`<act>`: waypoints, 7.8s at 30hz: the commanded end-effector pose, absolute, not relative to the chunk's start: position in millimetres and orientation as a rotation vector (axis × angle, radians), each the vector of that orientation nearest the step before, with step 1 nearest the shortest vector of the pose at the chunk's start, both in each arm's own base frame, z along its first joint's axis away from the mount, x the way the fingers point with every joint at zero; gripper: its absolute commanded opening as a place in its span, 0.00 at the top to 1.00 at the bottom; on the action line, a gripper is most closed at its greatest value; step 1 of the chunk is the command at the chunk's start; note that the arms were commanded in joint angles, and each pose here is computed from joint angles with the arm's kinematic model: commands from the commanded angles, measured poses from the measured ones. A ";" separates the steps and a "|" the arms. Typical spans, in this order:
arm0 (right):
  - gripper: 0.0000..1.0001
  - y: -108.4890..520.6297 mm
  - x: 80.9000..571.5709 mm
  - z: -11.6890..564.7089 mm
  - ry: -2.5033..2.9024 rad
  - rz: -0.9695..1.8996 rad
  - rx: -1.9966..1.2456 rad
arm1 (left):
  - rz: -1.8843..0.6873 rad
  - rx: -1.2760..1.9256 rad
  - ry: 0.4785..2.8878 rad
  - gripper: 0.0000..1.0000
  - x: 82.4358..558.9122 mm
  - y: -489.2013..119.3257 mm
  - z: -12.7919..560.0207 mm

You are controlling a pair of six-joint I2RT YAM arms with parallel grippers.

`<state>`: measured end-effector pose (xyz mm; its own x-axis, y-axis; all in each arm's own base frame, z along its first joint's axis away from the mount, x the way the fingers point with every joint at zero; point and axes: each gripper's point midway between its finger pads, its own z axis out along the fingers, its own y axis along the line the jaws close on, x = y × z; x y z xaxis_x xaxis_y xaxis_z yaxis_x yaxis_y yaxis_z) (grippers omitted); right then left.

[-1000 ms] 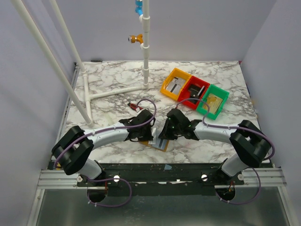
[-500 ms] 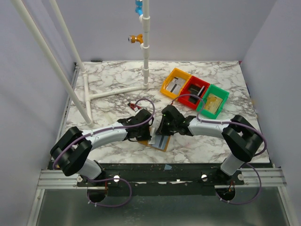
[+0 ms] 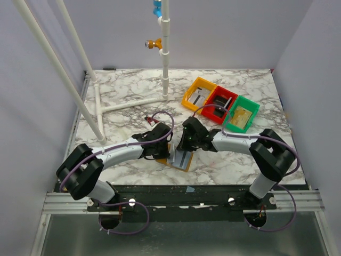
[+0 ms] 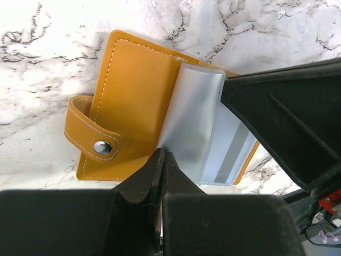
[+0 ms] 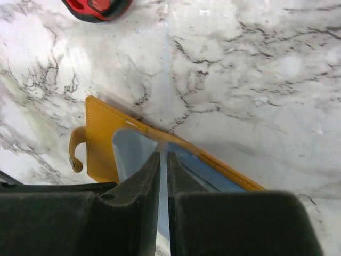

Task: Take the credit cards out of the card holder
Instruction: Remove the credit card from the card holder.

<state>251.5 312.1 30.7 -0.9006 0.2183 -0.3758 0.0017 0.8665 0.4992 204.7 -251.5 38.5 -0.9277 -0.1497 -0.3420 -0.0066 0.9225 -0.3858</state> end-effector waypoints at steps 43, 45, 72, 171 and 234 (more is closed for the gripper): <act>0.71 283.4 203.6 24.1 2.626 0.621 0.101 | -0.531 -0.129 2.813 1.00 192.8 -250.7 7.9; 0.70 276.3 205.1 22.9 2.631 0.593 0.119 | -0.540 -0.135 2.827 1.00 183.6 -254.3 6.6; 0.64 251.8 207.4 25.7 2.639 0.459 0.102 | -0.531 -0.141 2.823 1.00 168.9 -258.3 13.2; 0.47 317.2 215.5 62.1 2.634 0.791 0.056 | -0.580 -0.126 2.702 1.00 185.1 -242.5 59.6; 0.77 297.5 202.6 33.6 2.560 1.377 0.236 | -0.475 -0.113 2.843 1.00 189.2 -251.8 7.0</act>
<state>204.1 296.2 29.0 -0.9603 0.2434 -0.1365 0.0337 0.5868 0.8090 200.6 -259.5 24.7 -0.9461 -0.1408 -0.2917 -0.0227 0.9272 -0.3739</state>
